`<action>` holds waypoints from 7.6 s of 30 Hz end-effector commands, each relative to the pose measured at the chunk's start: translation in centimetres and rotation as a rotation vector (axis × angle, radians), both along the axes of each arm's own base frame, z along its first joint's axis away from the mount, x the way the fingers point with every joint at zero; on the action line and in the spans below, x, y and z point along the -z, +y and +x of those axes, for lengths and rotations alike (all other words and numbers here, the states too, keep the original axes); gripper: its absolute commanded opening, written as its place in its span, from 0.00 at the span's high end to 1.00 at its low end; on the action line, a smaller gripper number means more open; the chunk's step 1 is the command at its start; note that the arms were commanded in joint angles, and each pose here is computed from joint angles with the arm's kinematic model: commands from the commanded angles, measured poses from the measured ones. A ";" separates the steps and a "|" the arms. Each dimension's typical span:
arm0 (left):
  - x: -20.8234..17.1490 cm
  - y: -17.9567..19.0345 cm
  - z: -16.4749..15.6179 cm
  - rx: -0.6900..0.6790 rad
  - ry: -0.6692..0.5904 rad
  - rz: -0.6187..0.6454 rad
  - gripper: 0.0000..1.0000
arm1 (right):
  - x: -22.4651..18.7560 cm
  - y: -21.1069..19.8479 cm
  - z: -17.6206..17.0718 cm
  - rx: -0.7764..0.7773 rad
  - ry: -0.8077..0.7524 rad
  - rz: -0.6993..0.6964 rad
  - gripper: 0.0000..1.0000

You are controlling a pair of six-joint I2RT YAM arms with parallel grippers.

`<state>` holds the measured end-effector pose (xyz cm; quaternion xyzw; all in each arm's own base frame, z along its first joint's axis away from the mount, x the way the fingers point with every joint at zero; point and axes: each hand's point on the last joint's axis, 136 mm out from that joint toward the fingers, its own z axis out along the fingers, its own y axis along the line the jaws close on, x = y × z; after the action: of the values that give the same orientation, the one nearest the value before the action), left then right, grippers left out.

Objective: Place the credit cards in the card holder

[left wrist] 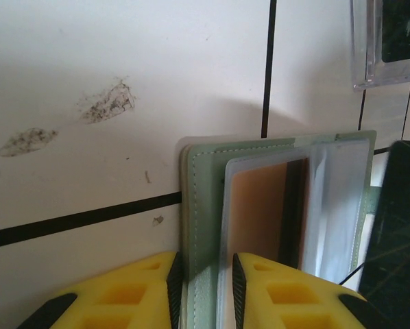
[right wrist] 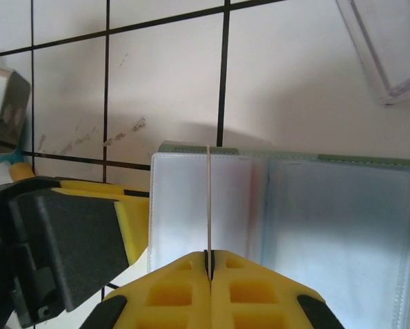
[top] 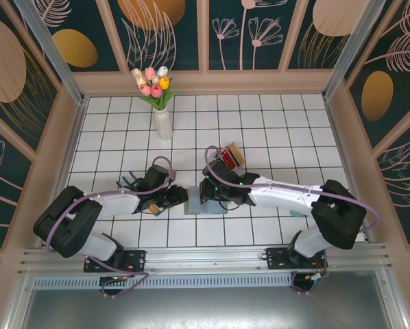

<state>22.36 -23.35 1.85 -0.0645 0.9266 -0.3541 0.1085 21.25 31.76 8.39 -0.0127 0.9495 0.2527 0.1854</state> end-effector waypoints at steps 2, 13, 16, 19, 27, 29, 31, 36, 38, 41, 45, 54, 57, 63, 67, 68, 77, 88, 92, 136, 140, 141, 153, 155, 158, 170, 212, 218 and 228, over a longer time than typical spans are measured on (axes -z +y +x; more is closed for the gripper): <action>0.2 0.1 -0.4 0.000 0.015 0.009 0.71 | 0.2 -1.7 0.6 0.057 -0.024 -0.122 0.94; -1.5 -1.0 0.0 0.027 -0.021 -0.051 0.71 | -3.0 1.3 0.1 -0.032 -0.099 0.038 0.92; -1.7 -1.0 0.1 0.027 -0.025 -0.054 0.71 | -2.4 2.7 -0.2 -0.044 -0.085 0.059 0.92; -1.3 -0.9 -0.1 0.026 -0.013 -0.045 0.71 | -1.6 3.6 -0.4 -0.050 -0.059 0.085 0.92; 0.0 -0.8 -0.4 0.027 0.014 -0.031 0.71 | 3.2 3.2 -1.6 -0.059 0.015 -0.029 0.91; 0.6 -0.6 -0.5 0.027 0.025 -0.016 0.72 | 4.2 2.2 -1.6 -0.036 0.019 -0.123 0.92; 1.4 -0.3 -0.7 0.022 0.037 0.004 0.72 | 4.5 1.4 -1.5 -0.021 0.002 -0.204 0.92; 3.6 0.7 -1.5 0.016 0.075 0.057 0.74 | 4.4 0.0 -1.5 0.000 -0.011 -0.296 0.93; 4.1 1.0 -1.7 0.011 0.083 0.071 0.75 | 4.5 -0.3 -1.5 0.002 -0.008 -0.316 0.93; 4.9 1.4 -1.9 0.007 0.093 0.095 0.77 | 4.4 -0.7 -1.6 0.005 -0.008 -0.341 0.93; 5.5 1.8 -2.1 0.003 0.103 0.117 0.79 | 4.1 -2.0 -1.5 0.035 -0.011 -0.398 0.93; 4.8 1.4 -1.7 0.004 0.074 0.094 0.81 | 2.8 -3.1 -1.3 0.070 -0.032 -0.392 0.94; 2.8 0.6 -1.0 0.018 0.019 0.046 0.77 | 1.1 -3.1 -1.0 0.092 -0.057 -0.305 0.94; -0.7 -1.5 0.2 0.059 -0.051 -0.043 0.61 | -0.6 -4.7 -0.8 0.154 -0.071 -0.025 0.94; -1.6 -2.6 0.7 0.078 -0.063 -0.065 0.55 | -0.8 -5.5 -0.9 0.148 -0.047 0.197 0.94; -1.5 -2.8 0.7 0.083 -0.061 -0.064 0.54 | -0.7 -5.9 -0.8 0.163 -0.054 0.216 0.94; -1.2 -3.5 0.6 0.098 -0.045 -0.055 0.52 | 1.1 -5.8 -1.0 0.138 -0.005 0.307 0.95; -1.1 -4.2 0.7 0.108 -0.032 -0.050 0.54 | 2.3 -7.4 -1.0 0.173 0.008 0.287 0.95; -1.0 -4.4 0.8 0.113 -0.027 -0.046 0.54 | 2.4 -7.7 -1.0 0.174 0.015 0.310 0.94; 2.0 -3.4 -0.4 0.097 0.047 0.032 0.75 | 5.3 -3.9 -0.3 0.145 0.112 0.376 0.95; 2.0 -3.4 -0.4 0.094 0.046 0.033 0.76 | 5.4 -3.2 -0.4 0.134 0.121 0.384 0.93; 2.0 -3.4 -0.3 0.093 0.046 0.035 0.76 | 5.5 -2.9 -0.5 0.123 0.125 0.386 0.92; 2.1 -2.8 -0.3 0.076 0.035 0.061 0.79 | 5.4 -5.6 -0.7 0.142 0.101 0.209 0.63; 2.3 -2.7 -0.4 0.074 0.039 0.063 0.79 | 5.5 -5.7 -0.8 0.138 0.107 0.203 0.62; 2.3 -2.8 -0.4 0.075 0.042 0.060 0.79 | 5.8 -5.6 -0.9 0.135 0.117 0.198 0.63; 2.1 -3.0 -0.2 0.075 0.038 0.052 0.79 | 5.2 -1.3 -0.1 0.035 0.140 0.304 0.87; -4.9 -5.0 10.9 -0.177 -0.113 -0.018 0.51 | -0.4 -6.3 13.7 -0.154 -0.192 -0.488 0.57; -4.7 -4.9 11.1 -0.194 -0.102 -0.051 0.50 | 1.0 -6.4 14.0 -0.174 -0.206 -0.622 0.57; -4.7 -4.8 10.9 -0.193 -0.100 -0.057 0.50 | 1.8 -7.4 14.3 -0.138 -0.267 -0.852 0.61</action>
<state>33.34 -28.43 6.87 -0.1315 0.9012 -0.3666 0.1899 35.21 25.68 6.11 -0.1843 0.9423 -0.0990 0.2613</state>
